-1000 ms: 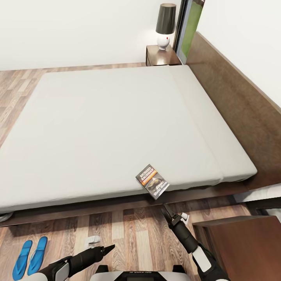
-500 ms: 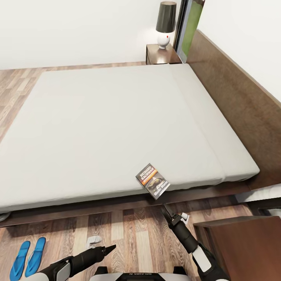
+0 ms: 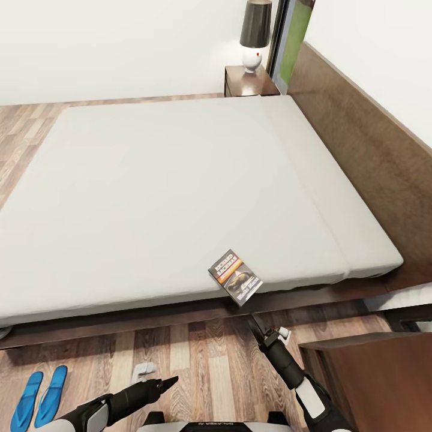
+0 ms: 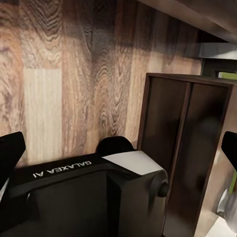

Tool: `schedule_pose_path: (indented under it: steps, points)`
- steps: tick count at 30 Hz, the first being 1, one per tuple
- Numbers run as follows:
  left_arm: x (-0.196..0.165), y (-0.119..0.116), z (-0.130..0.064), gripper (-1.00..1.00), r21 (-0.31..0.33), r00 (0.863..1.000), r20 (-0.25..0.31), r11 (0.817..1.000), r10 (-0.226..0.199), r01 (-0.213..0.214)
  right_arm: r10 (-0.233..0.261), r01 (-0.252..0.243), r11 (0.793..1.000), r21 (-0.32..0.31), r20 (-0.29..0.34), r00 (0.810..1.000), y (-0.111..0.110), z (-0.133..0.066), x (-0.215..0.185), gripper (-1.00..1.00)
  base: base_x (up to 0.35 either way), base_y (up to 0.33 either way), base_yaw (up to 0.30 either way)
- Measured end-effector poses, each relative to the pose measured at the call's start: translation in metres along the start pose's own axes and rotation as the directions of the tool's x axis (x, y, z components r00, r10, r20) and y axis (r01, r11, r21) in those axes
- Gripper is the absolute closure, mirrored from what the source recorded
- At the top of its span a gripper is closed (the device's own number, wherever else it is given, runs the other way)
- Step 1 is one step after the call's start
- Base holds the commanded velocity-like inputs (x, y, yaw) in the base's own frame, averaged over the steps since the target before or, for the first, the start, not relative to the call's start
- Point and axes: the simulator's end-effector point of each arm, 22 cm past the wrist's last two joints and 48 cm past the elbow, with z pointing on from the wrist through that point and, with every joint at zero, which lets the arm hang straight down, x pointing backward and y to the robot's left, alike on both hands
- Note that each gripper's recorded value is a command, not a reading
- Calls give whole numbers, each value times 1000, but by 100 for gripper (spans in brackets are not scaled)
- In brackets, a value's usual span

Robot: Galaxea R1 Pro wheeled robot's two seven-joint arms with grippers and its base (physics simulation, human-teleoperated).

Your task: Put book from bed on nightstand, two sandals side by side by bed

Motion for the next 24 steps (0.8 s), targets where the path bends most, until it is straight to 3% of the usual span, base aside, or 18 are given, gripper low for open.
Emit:
schedule_pose_path:
  steps: [24]
  points:
    - [3,22,31,-100,9,1000,-1,1000,-2,2,0,0,1000,-1,0,1000,-38,7,-2,-100,0,0,0]
